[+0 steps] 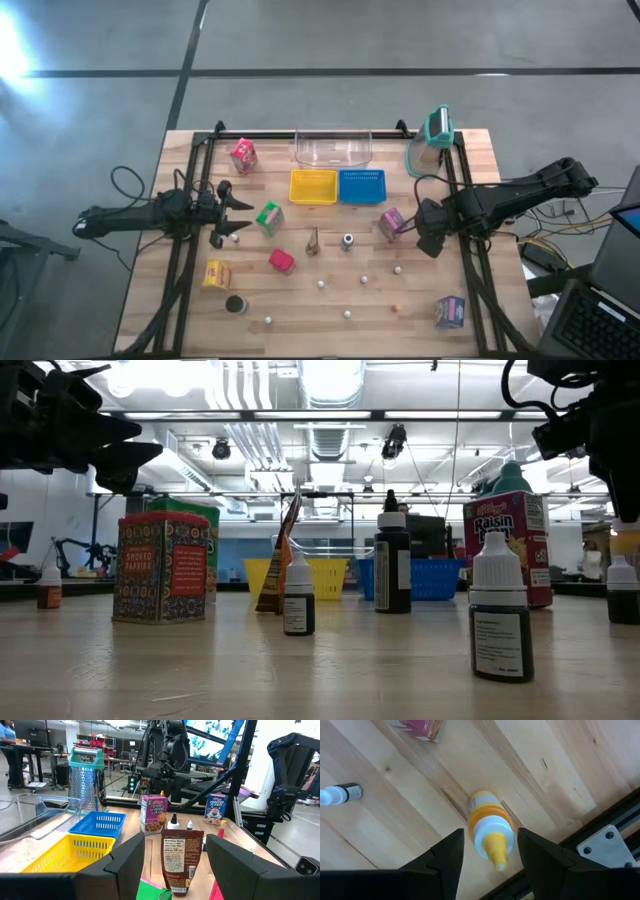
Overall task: Pick & Place Kitchen Items
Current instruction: Put the yellow food coloring bottle into the blue bin
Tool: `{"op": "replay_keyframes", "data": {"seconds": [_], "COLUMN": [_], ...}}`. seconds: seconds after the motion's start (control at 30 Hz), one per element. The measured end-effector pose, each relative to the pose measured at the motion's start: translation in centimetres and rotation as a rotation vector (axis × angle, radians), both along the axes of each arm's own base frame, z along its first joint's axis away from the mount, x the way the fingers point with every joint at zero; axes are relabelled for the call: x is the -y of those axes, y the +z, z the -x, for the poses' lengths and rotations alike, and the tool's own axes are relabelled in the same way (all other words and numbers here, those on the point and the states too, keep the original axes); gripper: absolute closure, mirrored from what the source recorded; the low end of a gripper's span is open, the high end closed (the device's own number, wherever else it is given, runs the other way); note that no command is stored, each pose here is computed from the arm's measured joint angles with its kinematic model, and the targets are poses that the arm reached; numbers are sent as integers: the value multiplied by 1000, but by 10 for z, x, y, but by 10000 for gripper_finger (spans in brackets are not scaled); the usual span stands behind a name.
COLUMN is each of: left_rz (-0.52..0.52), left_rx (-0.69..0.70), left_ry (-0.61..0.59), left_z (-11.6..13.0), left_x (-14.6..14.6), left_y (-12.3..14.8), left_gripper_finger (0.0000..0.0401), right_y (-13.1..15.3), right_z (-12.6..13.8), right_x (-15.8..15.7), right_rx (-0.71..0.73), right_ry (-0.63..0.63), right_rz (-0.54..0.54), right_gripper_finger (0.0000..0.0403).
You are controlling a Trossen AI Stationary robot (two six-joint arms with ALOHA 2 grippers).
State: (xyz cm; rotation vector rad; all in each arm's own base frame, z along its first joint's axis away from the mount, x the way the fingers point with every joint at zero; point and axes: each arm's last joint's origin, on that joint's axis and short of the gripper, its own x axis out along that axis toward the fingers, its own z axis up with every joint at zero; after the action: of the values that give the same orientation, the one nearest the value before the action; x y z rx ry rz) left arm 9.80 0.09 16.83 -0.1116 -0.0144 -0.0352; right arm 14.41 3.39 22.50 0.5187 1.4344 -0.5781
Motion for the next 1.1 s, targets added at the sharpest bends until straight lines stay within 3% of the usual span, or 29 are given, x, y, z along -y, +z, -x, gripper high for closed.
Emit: {"op": "replay_keyframes", "data": {"seconds": [0.27, 0.6, 1.1], "left_rz": [0, 0, 0], "left_rx": [0, 0, 0], "left_ry": [0, 0, 0], "left_z": [0, 0, 0], "left_x": [0, 0, 0], "left_y": [0, 0, 0], "left_gripper_finger": [183, 183, 183], "right_y": [-2, -14, -11], "right_z": [0, 3, 8], "right_x": [0, 1, 2], "right_rx": [-2, -21, 23], "right_ry": [-4, -9, -8], "right_rz": [0, 5, -6], "right_gripper_finger": [239, 222, 279]}}
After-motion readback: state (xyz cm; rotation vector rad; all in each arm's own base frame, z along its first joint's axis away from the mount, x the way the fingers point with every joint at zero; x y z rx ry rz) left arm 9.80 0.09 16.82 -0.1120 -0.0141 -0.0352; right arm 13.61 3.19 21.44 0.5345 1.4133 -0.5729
